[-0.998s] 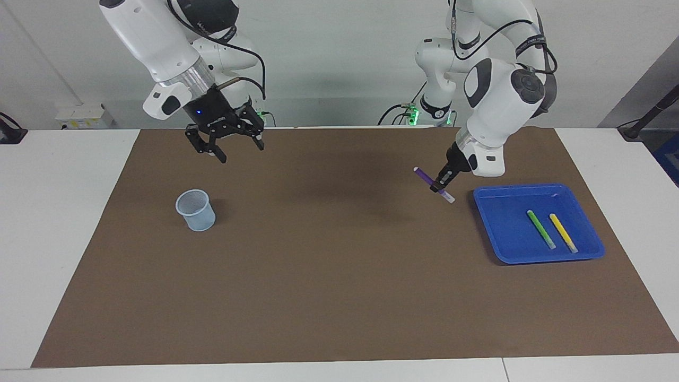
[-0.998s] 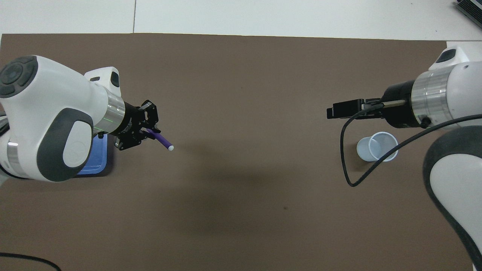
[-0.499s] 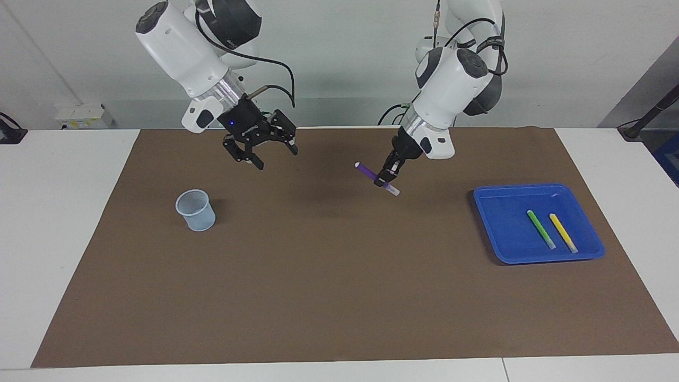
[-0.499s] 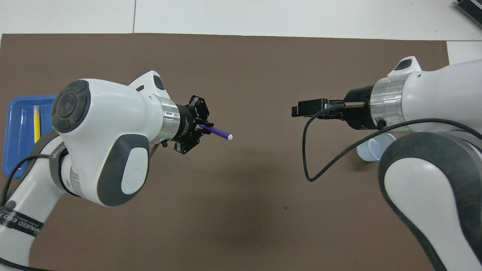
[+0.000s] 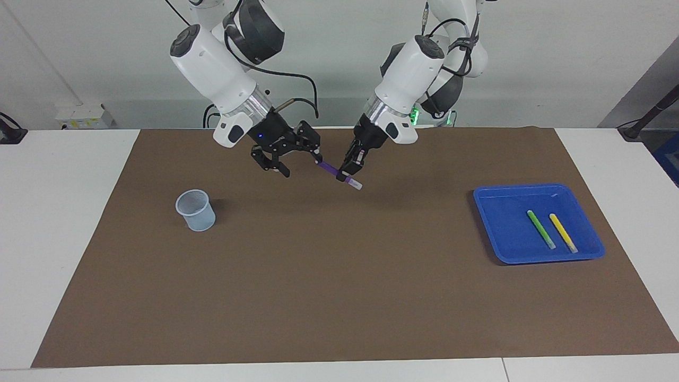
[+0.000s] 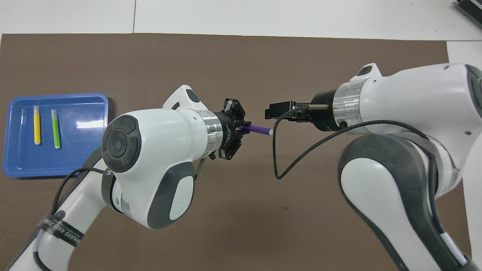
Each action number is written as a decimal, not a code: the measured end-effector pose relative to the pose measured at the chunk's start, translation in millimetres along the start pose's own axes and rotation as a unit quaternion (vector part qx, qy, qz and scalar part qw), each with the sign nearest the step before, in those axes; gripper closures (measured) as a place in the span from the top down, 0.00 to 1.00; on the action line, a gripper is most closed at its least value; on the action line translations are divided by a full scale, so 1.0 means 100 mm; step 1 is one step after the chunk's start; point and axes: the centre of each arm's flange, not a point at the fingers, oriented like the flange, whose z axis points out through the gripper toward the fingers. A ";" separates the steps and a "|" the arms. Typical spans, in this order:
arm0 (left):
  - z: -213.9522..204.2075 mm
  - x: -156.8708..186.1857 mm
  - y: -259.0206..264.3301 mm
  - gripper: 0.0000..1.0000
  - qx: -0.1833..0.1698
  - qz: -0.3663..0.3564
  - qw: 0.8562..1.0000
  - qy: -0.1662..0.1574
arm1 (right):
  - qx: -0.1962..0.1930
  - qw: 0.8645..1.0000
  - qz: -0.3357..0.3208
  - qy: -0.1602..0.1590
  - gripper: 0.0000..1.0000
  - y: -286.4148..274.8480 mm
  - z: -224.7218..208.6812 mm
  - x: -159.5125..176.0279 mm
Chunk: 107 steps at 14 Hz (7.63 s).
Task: Transfer and insert pens with both arms
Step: 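Carry the pen toward the right gripper while the right gripper approaches, then close the right gripper on the pen and open the left gripper, then move the pen over the cup while the left gripper withdraws, then lower the purple pen into the clear cup with the right gripper, then grasp the green pen in the blue tray with the left gripper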
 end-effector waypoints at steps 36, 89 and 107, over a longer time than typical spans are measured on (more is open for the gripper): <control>0.00 -0.07 0.03 0.79 -0.035 -0.044 0.998 -0.010 | 0.003 1.000 -0.002 -0.012 0.19 -0.12 0.08 -0.08; -0.58 5.75 -0.49 0.80 0.256 0.559 0.774 0.152 | -0.298 0.938 -0.155 -0.085 0.19 2.44 -0.61 -0.38; -0.63 5.76 -0.53 0.18 0.251 0.547 0.783 0.160 | -0.298 0.938 -0.156 -0.080 0.98 2.62 -0.39 -0.40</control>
